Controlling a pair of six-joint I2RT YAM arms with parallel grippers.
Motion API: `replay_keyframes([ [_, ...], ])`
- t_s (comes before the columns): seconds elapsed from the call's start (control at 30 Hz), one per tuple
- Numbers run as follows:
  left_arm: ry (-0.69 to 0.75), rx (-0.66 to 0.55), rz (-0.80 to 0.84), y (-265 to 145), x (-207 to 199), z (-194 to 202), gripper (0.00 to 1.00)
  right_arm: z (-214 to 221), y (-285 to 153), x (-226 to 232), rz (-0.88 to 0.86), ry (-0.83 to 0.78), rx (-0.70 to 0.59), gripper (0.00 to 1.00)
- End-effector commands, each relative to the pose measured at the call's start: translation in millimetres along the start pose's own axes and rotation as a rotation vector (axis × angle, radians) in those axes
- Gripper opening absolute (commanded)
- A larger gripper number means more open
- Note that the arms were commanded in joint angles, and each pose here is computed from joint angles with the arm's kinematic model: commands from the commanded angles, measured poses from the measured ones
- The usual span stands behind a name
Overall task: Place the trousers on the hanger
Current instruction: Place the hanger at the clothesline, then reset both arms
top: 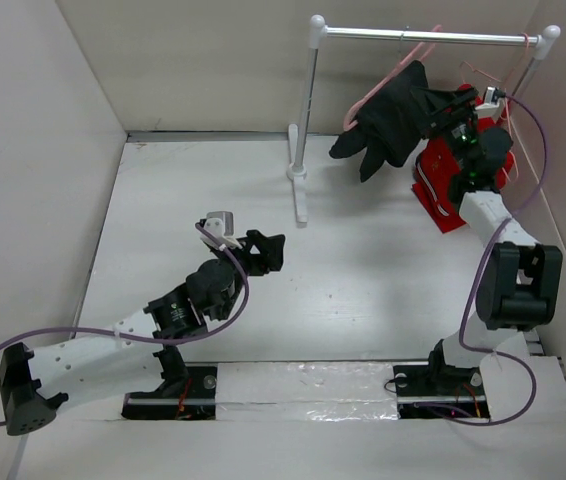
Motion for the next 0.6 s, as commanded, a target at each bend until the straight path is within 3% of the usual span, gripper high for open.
replay_keyframes([
  [0.0, -0.01, -0.037, -0.009, -1.1, -7.1, -19.8, 0.71, 0.4, -25.4, 23.4, -0.058, -0.138, -0.028, 1.0],
  [0.13, -0.021, -0.044, -0.029, -3.8, 0.3, -19.0, 0.71, 30.6, -62.9, 24.4, -0.082, -0.171, 0.034, 1.0],
  [0.43, -0.041, -0.044, -0.073, -15.1, 22.4, -14.6, 0.71, 106.4, -157.1, -39.7, 0.136, -0.296, 0.231, 1.0],
  [0.57, -0.053, -0.035, -0.105, -17.9, 35.3, -5.1, 0.71, 124.0, -192.7, -43.4, 0.197, -0.402, 0.277, 1.0],
])
Point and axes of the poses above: each gripper's point midway between its finger pads, its own y axis out along the fingers, its own x axis along the line the jaws close on, z = x × y, the point moved 1 cm from there along -y, back along the fingers, and after that the axes turned 3 degrees about -y, right-handed, at the moved point
